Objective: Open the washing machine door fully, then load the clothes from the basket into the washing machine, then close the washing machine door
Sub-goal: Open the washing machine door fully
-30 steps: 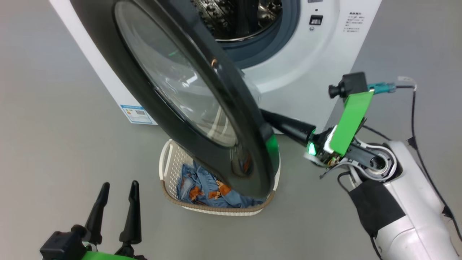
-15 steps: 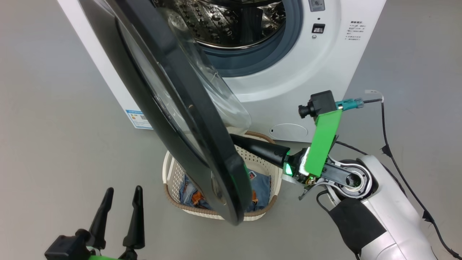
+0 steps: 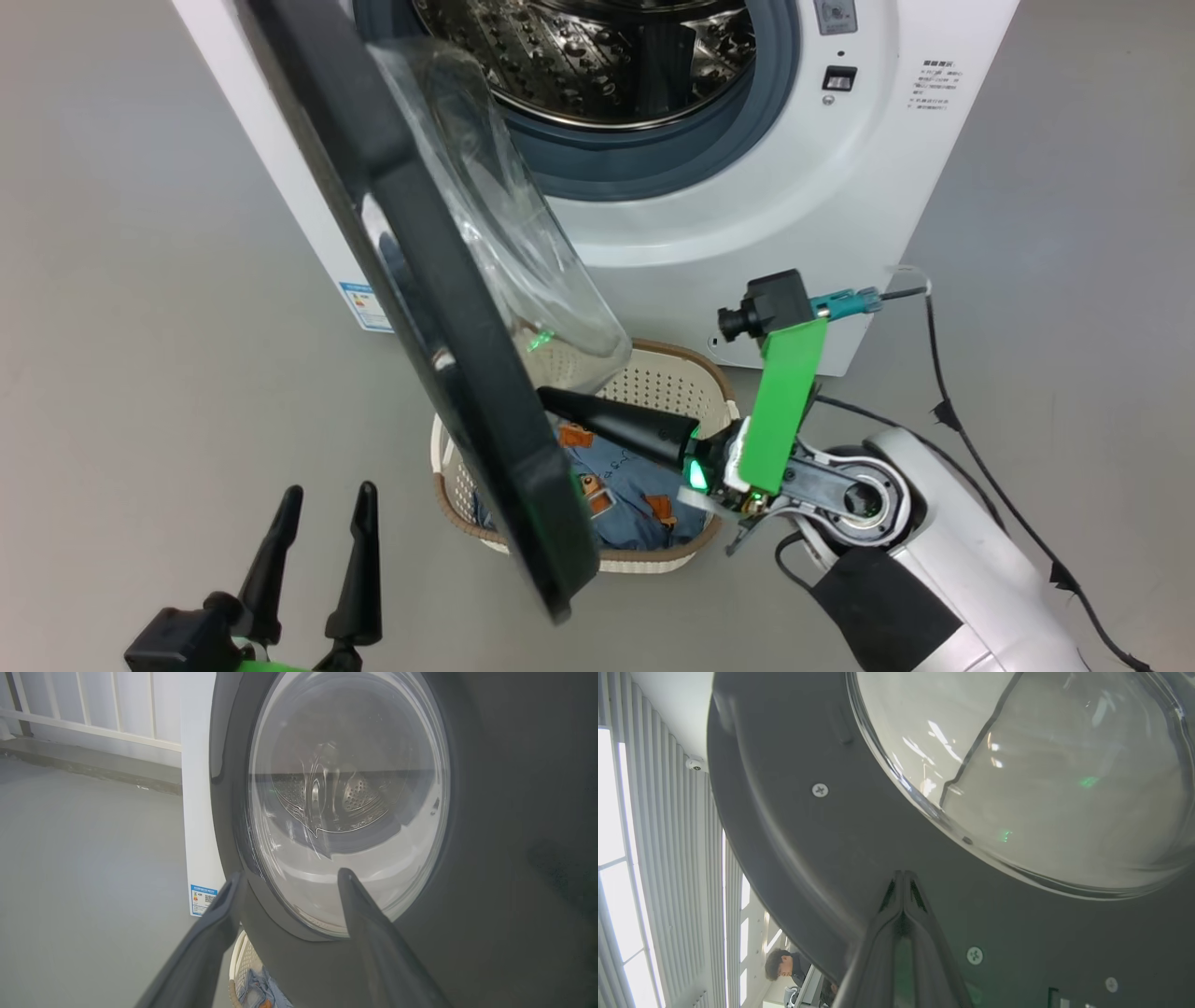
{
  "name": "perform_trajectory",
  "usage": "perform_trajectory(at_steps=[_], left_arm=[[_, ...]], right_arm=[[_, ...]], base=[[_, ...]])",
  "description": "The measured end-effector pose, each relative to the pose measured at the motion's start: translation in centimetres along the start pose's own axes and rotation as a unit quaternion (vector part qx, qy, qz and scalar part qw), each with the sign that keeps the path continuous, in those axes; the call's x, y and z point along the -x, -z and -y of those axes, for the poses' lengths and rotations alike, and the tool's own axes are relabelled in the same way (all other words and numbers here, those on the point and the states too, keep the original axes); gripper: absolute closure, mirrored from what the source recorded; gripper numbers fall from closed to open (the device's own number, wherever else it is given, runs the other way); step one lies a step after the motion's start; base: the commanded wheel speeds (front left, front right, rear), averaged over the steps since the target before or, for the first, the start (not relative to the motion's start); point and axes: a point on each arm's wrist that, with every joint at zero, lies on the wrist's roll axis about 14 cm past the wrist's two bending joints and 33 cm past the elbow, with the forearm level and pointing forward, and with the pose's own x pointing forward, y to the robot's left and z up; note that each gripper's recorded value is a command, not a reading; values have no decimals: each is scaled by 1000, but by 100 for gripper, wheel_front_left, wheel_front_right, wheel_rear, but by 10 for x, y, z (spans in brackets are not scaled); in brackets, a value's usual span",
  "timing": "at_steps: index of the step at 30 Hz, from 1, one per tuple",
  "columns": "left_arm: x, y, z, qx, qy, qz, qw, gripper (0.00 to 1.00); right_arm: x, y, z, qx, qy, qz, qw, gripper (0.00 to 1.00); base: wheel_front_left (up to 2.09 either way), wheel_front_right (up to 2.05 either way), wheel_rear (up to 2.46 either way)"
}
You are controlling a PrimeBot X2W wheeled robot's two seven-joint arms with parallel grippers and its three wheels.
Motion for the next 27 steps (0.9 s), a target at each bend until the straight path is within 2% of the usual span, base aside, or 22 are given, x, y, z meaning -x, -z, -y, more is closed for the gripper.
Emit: perform_trajectory(at_steps=[19, 27], left_arm=[[0, -2, 1, 0, 1, 3, 1000, 0], [0, -7, 2, 1, 5, 12, 1000, 0]], right_arm=[[-10, 18, -4, -11, -9, -13, 1000, 100], [-4, 8, -16, 17, -10, 9, 1000, 100]], base=[[0, 0, 0], [0, 0, 0]])
